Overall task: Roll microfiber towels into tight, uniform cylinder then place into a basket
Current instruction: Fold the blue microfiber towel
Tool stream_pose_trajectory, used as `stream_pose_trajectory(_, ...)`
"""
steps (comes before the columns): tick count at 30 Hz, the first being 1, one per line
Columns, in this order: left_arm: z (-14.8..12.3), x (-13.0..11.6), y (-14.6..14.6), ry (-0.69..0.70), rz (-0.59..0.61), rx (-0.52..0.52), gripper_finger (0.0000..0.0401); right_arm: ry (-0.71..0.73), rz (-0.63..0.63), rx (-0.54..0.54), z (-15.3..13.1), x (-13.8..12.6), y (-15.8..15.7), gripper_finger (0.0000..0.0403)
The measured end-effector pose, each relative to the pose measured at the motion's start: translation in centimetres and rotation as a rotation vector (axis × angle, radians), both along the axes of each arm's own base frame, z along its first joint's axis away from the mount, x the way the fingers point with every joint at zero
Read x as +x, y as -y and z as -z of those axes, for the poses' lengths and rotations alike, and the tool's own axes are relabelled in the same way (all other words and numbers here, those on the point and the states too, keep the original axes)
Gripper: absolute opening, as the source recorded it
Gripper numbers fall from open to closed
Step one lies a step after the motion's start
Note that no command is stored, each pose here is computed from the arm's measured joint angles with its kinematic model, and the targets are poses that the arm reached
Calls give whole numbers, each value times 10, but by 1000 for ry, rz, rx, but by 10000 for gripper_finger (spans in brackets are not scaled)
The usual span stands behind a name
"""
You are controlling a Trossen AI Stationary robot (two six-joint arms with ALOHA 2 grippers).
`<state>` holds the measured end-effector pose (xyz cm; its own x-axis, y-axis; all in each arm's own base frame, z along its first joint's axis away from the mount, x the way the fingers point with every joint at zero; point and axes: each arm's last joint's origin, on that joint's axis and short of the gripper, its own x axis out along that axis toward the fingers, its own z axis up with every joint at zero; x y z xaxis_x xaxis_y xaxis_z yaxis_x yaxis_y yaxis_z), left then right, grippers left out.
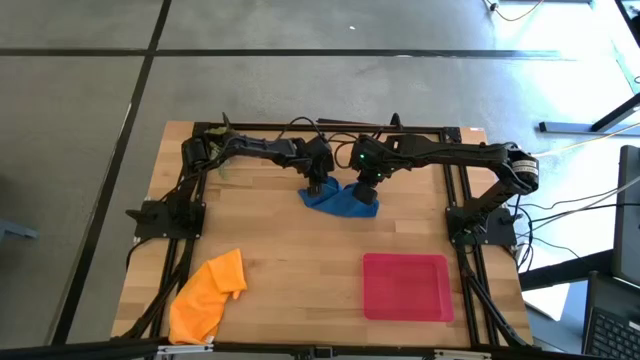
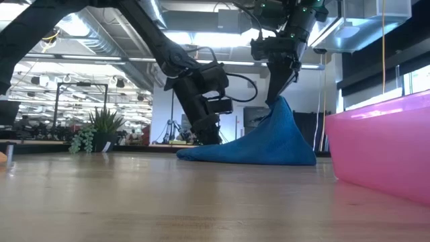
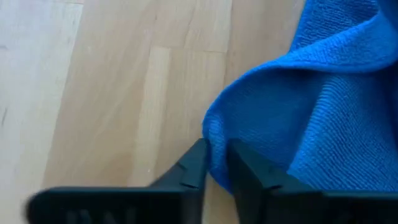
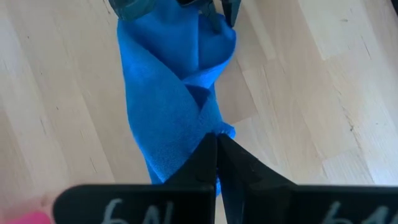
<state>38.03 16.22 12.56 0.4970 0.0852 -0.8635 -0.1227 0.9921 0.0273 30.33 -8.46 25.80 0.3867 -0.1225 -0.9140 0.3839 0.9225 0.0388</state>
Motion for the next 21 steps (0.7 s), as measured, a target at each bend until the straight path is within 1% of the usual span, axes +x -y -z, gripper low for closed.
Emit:
stream_pose_trajectory(2,-2,-2,-1,-1,-13,-9,14,0,0,0,0,0,0,6)
stream_pose_trajectory(3,-4,-3,-2,6,-23,-23,7,0,0,0,0,0,0,6)
stream_pose_trajectory(5,-6,-7,-4,6,-33,-63,6,-1,-1,0,0,0,0,6)
stream_pose_trajectory(12,-33,-24,-9,-26,-73,-85,1,8,1,-17,-6,-4,-1,4)
stream_pose_trajectory(16,-58,-34,-10,2,-84,-75,0,40,11,-47,-16,-9,-1,4)
stream_pose_trajectory(21,-94,-50,-2,18,-111,-38,0,91,29,-92,-32,-18,-3,4)
